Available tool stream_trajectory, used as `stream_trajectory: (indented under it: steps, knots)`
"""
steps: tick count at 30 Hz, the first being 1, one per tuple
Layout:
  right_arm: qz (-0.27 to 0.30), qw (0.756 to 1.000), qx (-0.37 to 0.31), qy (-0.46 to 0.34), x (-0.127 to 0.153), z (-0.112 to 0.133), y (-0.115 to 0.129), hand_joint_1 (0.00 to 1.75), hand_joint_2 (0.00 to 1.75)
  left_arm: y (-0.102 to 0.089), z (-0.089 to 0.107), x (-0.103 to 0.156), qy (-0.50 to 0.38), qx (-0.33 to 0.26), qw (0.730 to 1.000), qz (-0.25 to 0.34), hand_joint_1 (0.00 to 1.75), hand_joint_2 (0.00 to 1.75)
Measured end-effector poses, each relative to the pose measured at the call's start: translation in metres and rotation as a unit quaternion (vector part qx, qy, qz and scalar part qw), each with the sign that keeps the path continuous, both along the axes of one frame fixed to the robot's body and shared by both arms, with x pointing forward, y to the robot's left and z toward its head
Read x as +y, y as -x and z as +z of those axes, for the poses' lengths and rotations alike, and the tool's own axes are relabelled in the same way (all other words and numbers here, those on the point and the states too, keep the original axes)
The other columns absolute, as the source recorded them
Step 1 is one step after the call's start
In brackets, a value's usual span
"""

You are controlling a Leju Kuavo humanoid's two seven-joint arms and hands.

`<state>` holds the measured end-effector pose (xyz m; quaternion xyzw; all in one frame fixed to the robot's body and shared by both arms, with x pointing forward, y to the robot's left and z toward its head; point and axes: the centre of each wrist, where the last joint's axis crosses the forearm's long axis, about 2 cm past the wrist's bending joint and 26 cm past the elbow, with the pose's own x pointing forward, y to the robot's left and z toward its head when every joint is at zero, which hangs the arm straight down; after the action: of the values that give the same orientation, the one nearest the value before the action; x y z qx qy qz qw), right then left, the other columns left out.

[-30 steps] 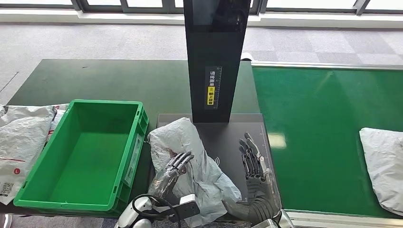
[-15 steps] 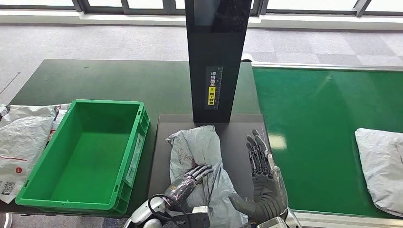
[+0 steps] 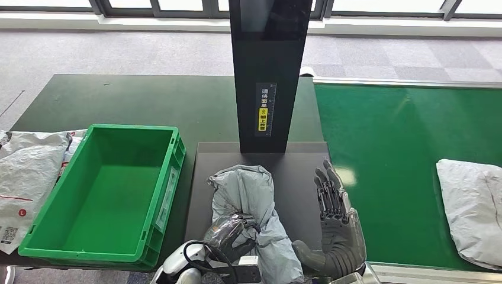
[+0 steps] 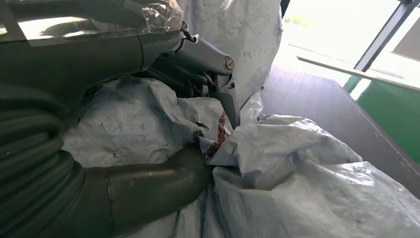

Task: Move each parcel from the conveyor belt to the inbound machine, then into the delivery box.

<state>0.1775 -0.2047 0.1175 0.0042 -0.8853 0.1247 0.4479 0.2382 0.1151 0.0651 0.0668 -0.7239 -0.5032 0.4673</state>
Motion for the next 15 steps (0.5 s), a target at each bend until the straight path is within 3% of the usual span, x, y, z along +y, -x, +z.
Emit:
stream_trajectory:
  steps: [15]
  knots:
    - [0.008,1.000,0.002,-0.002,0.002,-0.001,0.002,0.00,1.75,0.009,0.016,0.003,0.037,-0.057,0.997,0.031,1.75,1.75]
